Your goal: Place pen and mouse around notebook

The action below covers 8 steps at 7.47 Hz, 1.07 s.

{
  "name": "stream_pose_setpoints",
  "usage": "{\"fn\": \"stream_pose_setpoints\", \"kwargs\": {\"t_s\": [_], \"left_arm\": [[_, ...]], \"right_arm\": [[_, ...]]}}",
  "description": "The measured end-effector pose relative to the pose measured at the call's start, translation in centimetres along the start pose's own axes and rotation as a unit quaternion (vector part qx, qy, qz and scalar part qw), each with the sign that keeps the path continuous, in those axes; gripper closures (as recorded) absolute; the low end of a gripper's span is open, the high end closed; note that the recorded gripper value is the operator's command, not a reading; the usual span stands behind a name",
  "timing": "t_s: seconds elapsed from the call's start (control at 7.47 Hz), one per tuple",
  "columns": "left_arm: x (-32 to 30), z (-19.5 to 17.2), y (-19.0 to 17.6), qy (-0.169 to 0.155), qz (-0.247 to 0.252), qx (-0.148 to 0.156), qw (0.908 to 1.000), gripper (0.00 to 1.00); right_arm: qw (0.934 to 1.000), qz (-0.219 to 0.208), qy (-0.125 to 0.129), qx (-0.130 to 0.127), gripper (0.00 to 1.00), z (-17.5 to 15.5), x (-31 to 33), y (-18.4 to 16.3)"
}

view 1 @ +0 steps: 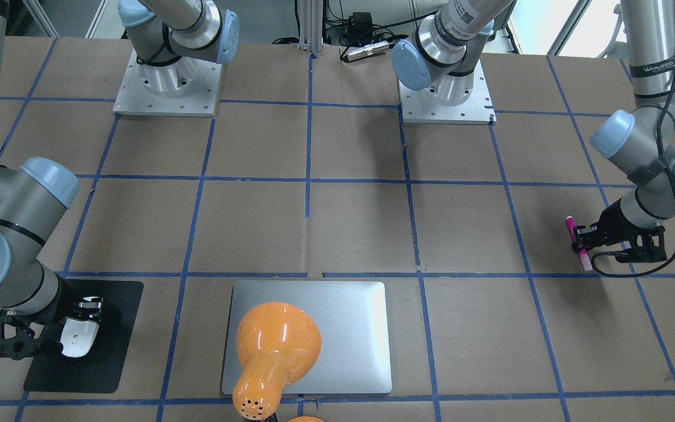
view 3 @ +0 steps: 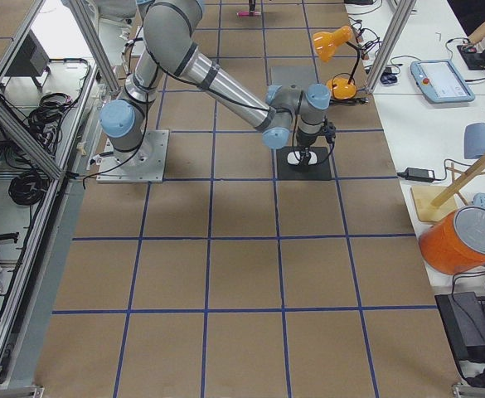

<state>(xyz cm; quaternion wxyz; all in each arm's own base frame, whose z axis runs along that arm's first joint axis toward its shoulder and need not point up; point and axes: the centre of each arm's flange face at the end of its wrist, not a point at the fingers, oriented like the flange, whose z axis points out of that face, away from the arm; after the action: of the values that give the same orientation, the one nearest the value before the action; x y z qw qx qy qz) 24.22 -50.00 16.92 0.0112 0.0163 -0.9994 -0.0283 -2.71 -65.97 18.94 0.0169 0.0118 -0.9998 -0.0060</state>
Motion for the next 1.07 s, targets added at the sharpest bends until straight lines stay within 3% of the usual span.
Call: {"fn": "stream_pose_setpoints", "kwargs": {"t_s": [0.27, 0.54, 0.8, 1.07], "left_arm": [[0.0, -1.3, -0.1, -0.005, -0.006, 0.001, 1.0000, 1.00], [0.0, -3.8, -0.8, -0.039, -0.017, -0.005, 0.9991, 1.00], [1.1, -6.1, -1.6, -0.053, -0.032, -0.003, 0.9981, 1.00], [4.3, -8.7, -2.9, -0.060, -0.056, 0.007, 0.9966, 1.00]], "right_arm": [[1.0000, 0.003, -0.002, -0.004, 0.00, 0.5, 0.0, -0.1], [1.0000, 0.004, 0.002, 0.003, 0.00, -0.7, 0.0, -0.4], [1.0000, -0.004, 0.004, 0.003, 0.00, -6.5, -1.2, -1.2], [0.9999, -0.001, 0.000, -0.017, 0.00, -14.9, -7.5, 1.1]]}}
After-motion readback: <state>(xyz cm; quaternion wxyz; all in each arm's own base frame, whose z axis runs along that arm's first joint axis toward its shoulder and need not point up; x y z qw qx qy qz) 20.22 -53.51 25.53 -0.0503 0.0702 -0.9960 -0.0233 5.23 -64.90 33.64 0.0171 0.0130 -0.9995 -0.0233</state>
